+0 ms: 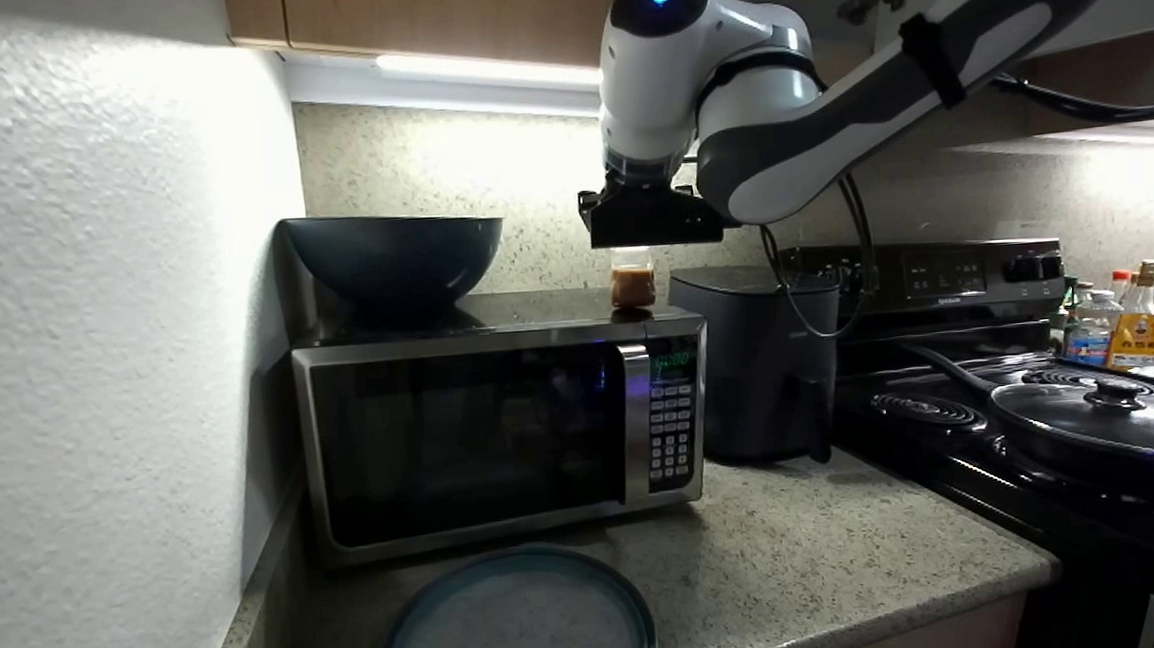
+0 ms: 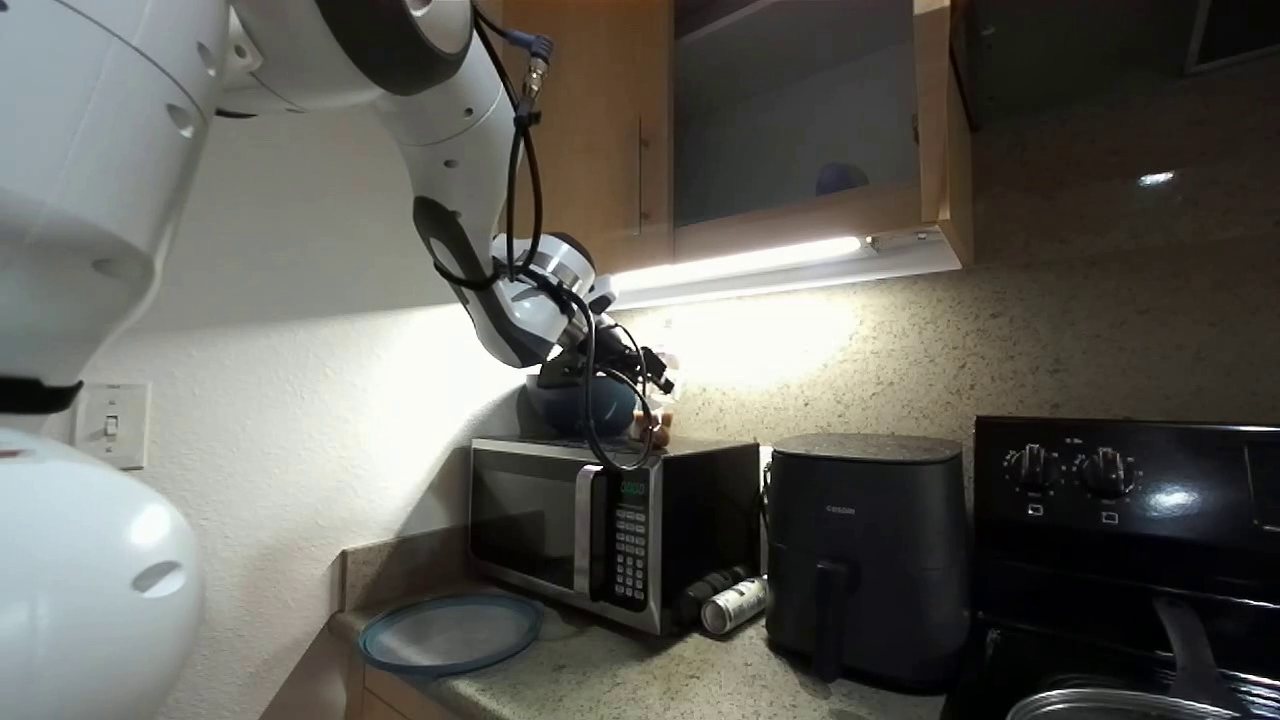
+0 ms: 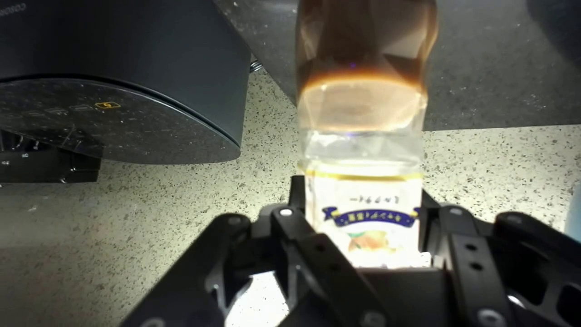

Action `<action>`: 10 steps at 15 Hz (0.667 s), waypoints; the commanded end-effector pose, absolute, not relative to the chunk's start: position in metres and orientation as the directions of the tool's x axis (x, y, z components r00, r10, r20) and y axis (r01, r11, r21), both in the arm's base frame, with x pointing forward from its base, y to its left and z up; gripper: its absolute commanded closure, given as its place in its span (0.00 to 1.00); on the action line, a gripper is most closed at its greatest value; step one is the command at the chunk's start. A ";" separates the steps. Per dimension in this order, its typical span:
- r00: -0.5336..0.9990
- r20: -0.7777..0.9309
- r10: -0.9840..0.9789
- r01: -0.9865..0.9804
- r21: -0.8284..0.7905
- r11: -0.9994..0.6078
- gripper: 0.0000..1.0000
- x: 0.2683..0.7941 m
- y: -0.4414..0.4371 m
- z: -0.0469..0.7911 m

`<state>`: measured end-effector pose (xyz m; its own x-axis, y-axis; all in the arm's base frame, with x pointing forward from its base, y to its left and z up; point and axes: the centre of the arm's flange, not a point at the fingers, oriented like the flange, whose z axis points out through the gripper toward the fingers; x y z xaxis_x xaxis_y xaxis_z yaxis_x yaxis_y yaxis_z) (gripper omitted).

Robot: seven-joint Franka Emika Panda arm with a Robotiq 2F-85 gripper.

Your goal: Put the bottle in the cupboard on the microwave

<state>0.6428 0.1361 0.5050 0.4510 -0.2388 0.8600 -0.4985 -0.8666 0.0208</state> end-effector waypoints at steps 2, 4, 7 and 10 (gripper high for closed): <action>0.446 0.873 -0.199 -0.509 0.065 -0.858 0.24 0.650 0.147 0.503; 0.452 0.869 -0.204 -0.508 0.063 -0.859 0.18 0.649 0.149 0.505; 0.454 0.865 -0.214 -0.509 0.055 -0.859 0.00 0.647 0.149 0.507; 0.462 0.858 -0.223 -0.508 0.049 -0.860 0.00 0.647 0.148 0.510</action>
